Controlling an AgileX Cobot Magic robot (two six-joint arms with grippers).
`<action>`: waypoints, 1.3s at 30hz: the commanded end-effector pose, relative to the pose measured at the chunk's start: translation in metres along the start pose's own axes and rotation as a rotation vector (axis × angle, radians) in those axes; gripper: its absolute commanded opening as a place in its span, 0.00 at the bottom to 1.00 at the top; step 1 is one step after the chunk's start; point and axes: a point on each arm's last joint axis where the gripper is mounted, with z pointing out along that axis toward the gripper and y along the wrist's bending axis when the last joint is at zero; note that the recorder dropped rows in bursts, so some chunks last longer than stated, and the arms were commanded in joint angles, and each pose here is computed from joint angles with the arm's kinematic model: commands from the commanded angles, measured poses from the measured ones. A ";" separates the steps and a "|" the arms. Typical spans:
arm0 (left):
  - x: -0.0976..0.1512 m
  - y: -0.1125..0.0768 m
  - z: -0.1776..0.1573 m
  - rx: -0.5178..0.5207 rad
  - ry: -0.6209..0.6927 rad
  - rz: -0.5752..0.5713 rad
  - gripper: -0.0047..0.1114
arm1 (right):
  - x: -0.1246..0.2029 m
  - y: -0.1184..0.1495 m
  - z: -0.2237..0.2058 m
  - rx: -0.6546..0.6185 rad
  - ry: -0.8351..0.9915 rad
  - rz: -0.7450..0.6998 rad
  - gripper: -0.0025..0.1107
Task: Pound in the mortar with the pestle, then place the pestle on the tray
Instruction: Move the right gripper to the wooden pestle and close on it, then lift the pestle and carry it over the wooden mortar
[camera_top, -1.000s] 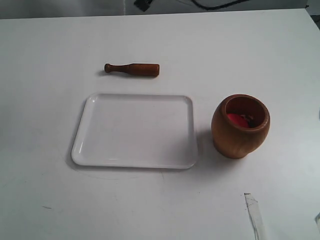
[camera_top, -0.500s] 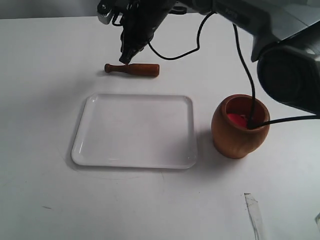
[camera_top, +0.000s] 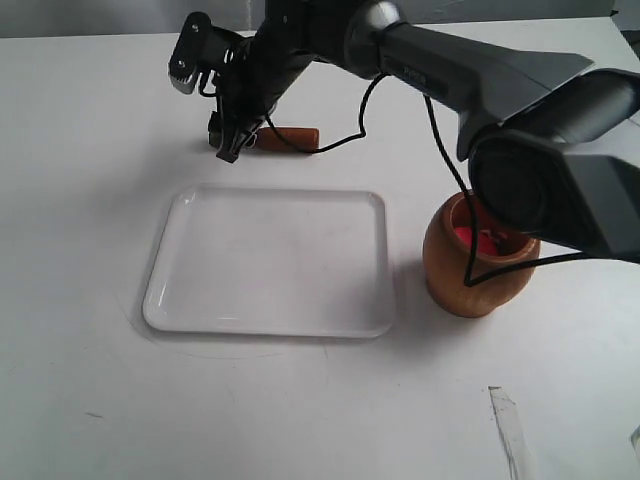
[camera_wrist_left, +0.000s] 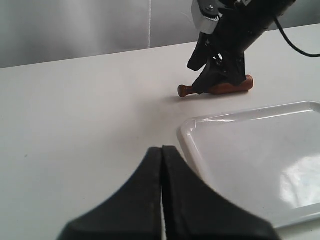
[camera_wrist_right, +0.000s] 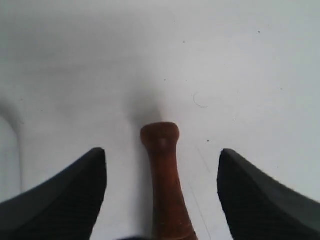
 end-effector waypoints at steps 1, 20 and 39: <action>0.000 -0.001 0.000 0.008 -0.007 -0.012 0.04 | 0.003 0.000 0.007 0.012 -0.007 -0.006 0.55; 0.000 -0.001 0.000 0.008 -0.007 -0.012 0.04 | 0.018 0.010 0.022 -0.075 0.081 0.038 0.19; 0.000 -0.001 0.000 0.008 -0.007 -0.012 0.04 | -0.037 -0.019 -0.075 0.137 -0.081 0.132 0.02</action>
